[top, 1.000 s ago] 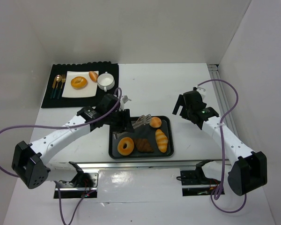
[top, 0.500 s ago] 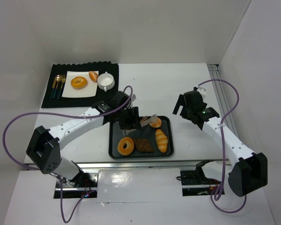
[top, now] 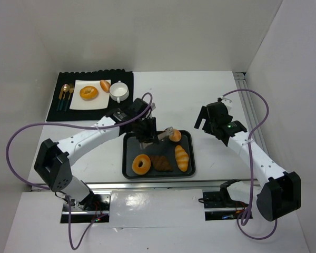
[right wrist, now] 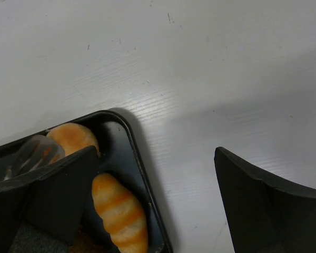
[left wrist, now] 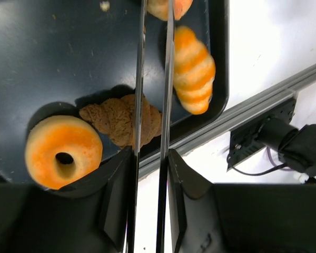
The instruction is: Place the bread
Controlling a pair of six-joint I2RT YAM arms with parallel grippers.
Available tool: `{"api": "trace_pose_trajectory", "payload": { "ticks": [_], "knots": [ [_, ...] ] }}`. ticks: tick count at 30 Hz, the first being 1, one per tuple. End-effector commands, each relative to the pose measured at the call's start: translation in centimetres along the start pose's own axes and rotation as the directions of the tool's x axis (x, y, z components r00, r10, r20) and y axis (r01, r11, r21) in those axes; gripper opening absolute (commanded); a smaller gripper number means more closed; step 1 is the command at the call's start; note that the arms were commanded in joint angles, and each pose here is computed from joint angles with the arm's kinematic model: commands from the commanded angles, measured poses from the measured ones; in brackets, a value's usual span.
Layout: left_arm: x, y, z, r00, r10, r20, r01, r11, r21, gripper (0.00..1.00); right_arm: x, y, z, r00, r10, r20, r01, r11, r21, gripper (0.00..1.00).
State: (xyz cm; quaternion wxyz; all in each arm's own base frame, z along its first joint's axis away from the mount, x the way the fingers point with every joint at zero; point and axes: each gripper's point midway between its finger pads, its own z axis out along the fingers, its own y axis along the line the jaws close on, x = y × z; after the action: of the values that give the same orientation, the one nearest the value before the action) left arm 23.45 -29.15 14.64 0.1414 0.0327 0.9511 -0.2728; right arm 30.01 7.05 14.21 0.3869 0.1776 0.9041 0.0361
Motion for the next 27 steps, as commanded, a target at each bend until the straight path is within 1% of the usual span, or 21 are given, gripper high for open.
{"api": "trace_pose_trajectory", "payload": {
  "ticks": [1, 2, 5, 6, 7, 8, 10, 11, 13, 14, 15, 16, 17, 18, 19, 20, 21, 23, 25, 26, 27],
  "knots": [
    [-2.4, -1.9, -3.7, 0.993, 0.046, 0.105, -0.046, 0.999, 0.004, 0.18, -1.3, 0.7, -0.6, 0.999, 0.013, 0.044, -0.012, 1.0, -0.023, 0.99],
    [-2.8, -2.1, -5.0, 0.991, 0.047, 0.124, -0.046, 0.999, -0.008, 0.18, -1.3, 0.7, -0.6, 0.999, 0.013, 0.044, -0.012, 1.0, -0.023, 0.99],
    [-5.4, -0.2, -8.9, 0.972, 0.042, 0.232, -0.026, 0.997, -0.072, 0.17, -1.5, 0.8, -0.6, 0.999, 0.016, 0.051, -0.014, 1.0, -0.028, 0.99],
    [-5.6, 1.6, -9.7, 0.97, 0.015, 0.242, 0.016, 0.992, -0.124, 0.16, -1.5, 0.8, -0.6, 0.999, 0.016, 0.051, -0.014, 1.0, -0.028, 0.99],
    [-7.3, 3.7, -11.8, 0.952, -0.007, 0.307, 0.056, 0.987, -0.153, 0.14, -1.5, 0.8, -0.6, 0.999, 0.016, 0.051, -0.014, 1.0, -0.028, 0.99],
    [-8.1, 5.2, -12.8, 0.94, -0.029, 0.339, 0.094, 0.98, -0.177, 0.14, -1.5, 0.8, -0.6, 0.999, 0.016, 0.051, -0.014, 1.0, -0.028, 0.99],
    [-9.6, 7.8, -14.8, 0.917, -0.059, 0.394, 0.144, 0.972, -0.189, 0.11, -1.5, 0.8, -0.7, 0.998, 0.019, 0.058, -0.017, 0.999, -0.033, 0.99],
    [-10.9, 10.7, -16.6, 0.888, -0.114, 0.446, 0.223, 0.954, -0.2, 0.11, -1.5, 0.8, -0.7, 0.998, 0.019, 0.058, -0.017, 0.999, -0.033, 0.99],
    [-12.2, 13.5, -18.4, 0.853, -0.147, 0.5, 0.29, 0.931, -0.221, 0.1, -1.4, 0.9, -0.7, 0.998, 0.019, 0.053, -0.017, 0.999, -0.041, 0.99],
    [-13.1, 15.9, -19.9, 0.812, -0.193, 0.551, 0.361, 0.908, -0.214, 0.1, -1.1, 0.8, -0.5, 0.999, 0.016, 0.046, -0.014, 0.999, -0.035, 0.99],
    [-13.7, 16.9, -20.7, 0.789, -0.211, 0.577, 0.387, 0.9, -0.2, 0.1, -1.1, 0.8, -0.5, 0.999, 0.016, 0.046, -0.014, 0.999, -0.035, 0.99],
    [-14.3, 17.8, -20.6, 0.781, -0.222, 0.583, 0.397, 0.898, -0.189, 0.1, -1.1, 0.8, -0.5, 0.999, 0.016, 0.046, -0.014, 0.999, -0.035, 0.99],
    [-15.5, 18.5, -21.2, 0.754, -0.224, 0.617, 0.403, 0.9, -0.167, 0.1, -1.1, 0.8, -0.5, 0.999, 0.016, 0.046, -0.014, 0.999, -0.035, 0.99],
    [-16.0, 20.3, -21.8, 0.727, -0.25, 0.639, 0.44, 0.885, -0.153, 0.1, -1.1, 0.8, -0.5, 0.999, 0.016, 0.046, -0.014, 0.999, -0.035, 0.99],
    [-16.5, 20.7, -21.5, 0.723, -0.265, 0.638, 0.437, 0.891, -0.125, 0.1, -0.5, 0.5, -0.2, 0.999, 0.009, 0.03, -0.009, 1.0, -0.025, 0.99],
    [-17.0, 21.9, -20.7, 0.72, -0.3, 0.626, 0.464, 0.879, -0.112, 0.1, -0.5, 0.5, -0.2, 1.0, 0.009, 0.03, -0.008, 1.0, -0.025, 0.99],
    [-17.8, 22.7, -21.1, 0.7, -0.317, 0.64, 0.481, 0.872, -0.095, 0.1, -0.4, 0.4, 0.1, 1.0, 0.006, 0.027, -0.006, 1.0, -0.011, 0.99],
    [-18.6, 23.8, -20.0, 0.697, -0.341, 0.63, 0.498, 0.863, -0.083, 0.1, -0.6, 0.5, 0.2, 1.0, 0.006, 0.027, -0.006, 1.0, -0.011, 0.99],
    [-19.2, 25.1, -19.8, 0.68, -0.364, 0.636, 0.519, 0.852, -0.067, 0.1, -0.4, 0.5, 0.4, 1.0, 0.003, 0.02, -0.003, 1.0, -0.006, 0.99],
    [-19.2, 25.2, -19.2, 0.689, -0.376, 0.62, 0.52, 0.852, -0.061, 0.1, -0.4, 0.5, 0.4, 1.0, 0.003, 0.02, -0.003, 1.0, -0.006, 0.99],
    [-19.6, 26.1, -18.8, 0.687, -0.389, 0.614, 0.53, 0.846, -0.057, 0.1, -0.4, 0.5, 0.4, 1.0, 0.003, 0.02, -0.003, 1.0, -0.006, 0.99]
  ]
}}
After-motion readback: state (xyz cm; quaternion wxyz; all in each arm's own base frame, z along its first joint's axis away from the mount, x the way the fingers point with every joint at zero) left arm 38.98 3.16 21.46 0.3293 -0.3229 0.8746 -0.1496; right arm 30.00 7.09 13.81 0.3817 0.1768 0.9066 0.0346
